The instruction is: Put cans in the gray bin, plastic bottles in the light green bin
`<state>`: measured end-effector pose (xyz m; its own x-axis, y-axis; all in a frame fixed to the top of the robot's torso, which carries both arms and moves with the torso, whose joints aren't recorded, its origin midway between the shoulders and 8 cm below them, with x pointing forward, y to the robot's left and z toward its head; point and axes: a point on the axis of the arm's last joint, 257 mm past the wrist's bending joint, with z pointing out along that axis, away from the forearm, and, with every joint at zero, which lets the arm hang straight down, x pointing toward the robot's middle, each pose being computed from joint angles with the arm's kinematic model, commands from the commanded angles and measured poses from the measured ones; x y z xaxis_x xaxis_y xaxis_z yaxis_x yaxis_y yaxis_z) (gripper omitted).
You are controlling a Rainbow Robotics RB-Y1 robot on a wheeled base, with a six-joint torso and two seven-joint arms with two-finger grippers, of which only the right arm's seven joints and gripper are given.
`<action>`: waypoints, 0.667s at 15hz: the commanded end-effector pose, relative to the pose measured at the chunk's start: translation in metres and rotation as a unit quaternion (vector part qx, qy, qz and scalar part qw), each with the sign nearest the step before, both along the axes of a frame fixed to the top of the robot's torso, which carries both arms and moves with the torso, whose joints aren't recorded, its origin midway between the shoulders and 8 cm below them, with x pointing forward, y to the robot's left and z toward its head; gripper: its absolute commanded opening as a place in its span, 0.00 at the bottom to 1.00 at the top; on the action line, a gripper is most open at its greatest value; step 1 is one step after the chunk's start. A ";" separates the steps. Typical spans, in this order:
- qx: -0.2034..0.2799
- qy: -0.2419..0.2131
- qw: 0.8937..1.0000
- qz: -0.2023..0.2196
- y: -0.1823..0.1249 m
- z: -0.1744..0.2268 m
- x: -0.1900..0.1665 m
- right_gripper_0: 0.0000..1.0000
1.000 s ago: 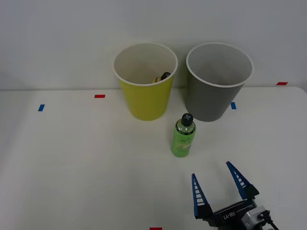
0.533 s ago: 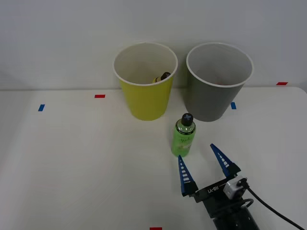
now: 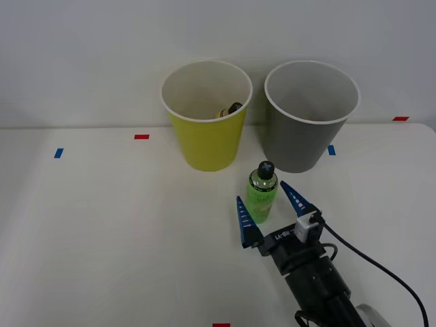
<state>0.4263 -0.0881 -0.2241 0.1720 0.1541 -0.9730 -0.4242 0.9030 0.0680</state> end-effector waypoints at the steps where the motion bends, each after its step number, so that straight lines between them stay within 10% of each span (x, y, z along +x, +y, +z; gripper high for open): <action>1: -0.007 0.005 1.000 0.000 0.007 0.003 0.011 1.00; 10: -0.009 0.008 1.000 -0.011 0.000 0.001 0.015 1.00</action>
<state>0.4409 -0.0855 -0.2217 0.1606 0.1363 -0.9776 -0.4069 0.9115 0.0603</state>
